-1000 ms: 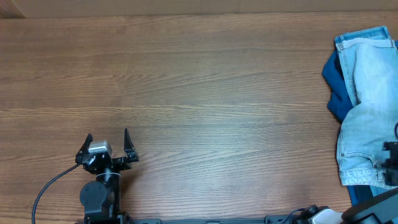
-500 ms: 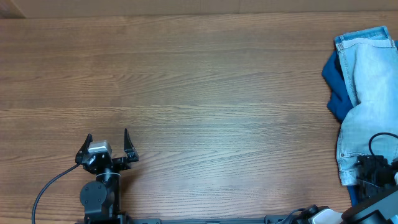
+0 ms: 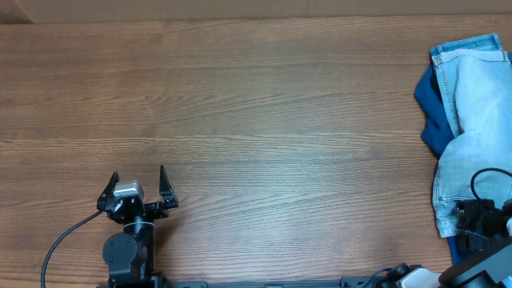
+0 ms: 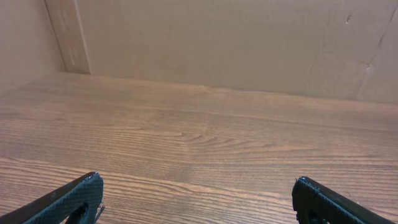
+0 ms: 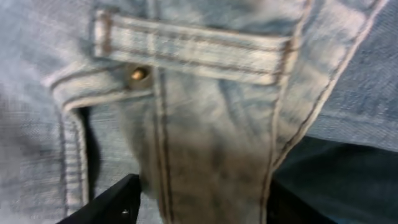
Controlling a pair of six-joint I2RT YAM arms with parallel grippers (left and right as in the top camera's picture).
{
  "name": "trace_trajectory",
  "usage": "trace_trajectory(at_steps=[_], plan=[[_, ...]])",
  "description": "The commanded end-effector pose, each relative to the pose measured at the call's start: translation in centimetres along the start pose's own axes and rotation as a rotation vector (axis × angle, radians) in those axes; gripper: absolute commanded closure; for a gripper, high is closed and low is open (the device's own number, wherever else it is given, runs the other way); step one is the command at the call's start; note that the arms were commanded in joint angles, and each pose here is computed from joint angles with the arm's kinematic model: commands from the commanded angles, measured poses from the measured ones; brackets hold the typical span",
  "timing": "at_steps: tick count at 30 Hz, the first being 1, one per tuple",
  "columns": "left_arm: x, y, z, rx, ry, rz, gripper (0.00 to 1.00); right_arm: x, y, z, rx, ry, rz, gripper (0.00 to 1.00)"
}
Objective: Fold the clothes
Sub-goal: 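Reach the right gripper to the light-blue denim shorts and grasp them, then pull the shorts left with the right gripper and drop them mid-table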
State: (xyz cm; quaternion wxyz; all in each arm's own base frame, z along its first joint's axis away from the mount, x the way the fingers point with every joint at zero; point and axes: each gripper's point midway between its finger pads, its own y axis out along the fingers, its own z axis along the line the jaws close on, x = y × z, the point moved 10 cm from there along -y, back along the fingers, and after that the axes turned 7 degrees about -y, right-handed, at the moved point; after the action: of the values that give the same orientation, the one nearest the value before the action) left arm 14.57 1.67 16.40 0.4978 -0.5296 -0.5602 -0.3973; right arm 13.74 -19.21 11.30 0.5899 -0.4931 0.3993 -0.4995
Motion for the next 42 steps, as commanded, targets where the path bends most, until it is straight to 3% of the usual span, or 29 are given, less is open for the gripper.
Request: trace_trajectory(at_steps=[1, 7, 9, 10, 15, 20, 26, 31, 37, 42], plan=[[0.0, 0.0, -0.1, -0.002, 0.022, -0.007, 0.0, 0.6, -1.1, 2.3, 0.041, -0.076, -0.03, 0.36], [0.0, 0.0, -0.1, -0.002, 0.022, -0.007, 0.0, 0.6, -1.1, 2.7, 0.04, -0.094, -0.038, 0.37], [0.0, 0.0, -0.1, -0.002, 0.022, -0.007, 0.0, 0.6, -1.1, 2.7, 0.042, -0.095, -0.042, 0.44], [0.0, 0.0, -0.1, -0.002, 0.022, -0.008, 0.0, 0.6, -1.1, 2.7, 0.041, -0.095, -0.042, 0.58], [0.0, 0.0, -0.1, -0.002, 0.022, -0.007, 0.0, 0.6, -1.1, 2.7, 0.041, -0.095, -0.04, 0.96], [0.0, 0.0, -0.1, -0.002, 0.022, -0.007, 0.0, 1.4, -2.8, 4.2, 0.144, -0.106, -0.034, 0.96], [0.0, 0.0, -0.1, -0.002, 0.022, -0.007, 0.0, 3.5, -9.9, 9.2, 0.219, -0.212, -0.134, 0.96], [0.0, 0.0, -0.1, -0.002, 0.022, -0.007, 0.0, 2.5, -16.1, 14.6, 0.313, -0.391, -0.229, 0.96], [0.0, 0.0, -0.1, -0.002, 0.022, -0.007, 0.0, -3.4, -17.6, 20.8, 0.462, -0.648, -0.171, 0.96], [0.0, 0.0, -0.1, -0.002, 0.022, -0.007, 0.0, -12.9, -18.2, 26.8, 0.628, -0.942, -0.125, 0.96]])
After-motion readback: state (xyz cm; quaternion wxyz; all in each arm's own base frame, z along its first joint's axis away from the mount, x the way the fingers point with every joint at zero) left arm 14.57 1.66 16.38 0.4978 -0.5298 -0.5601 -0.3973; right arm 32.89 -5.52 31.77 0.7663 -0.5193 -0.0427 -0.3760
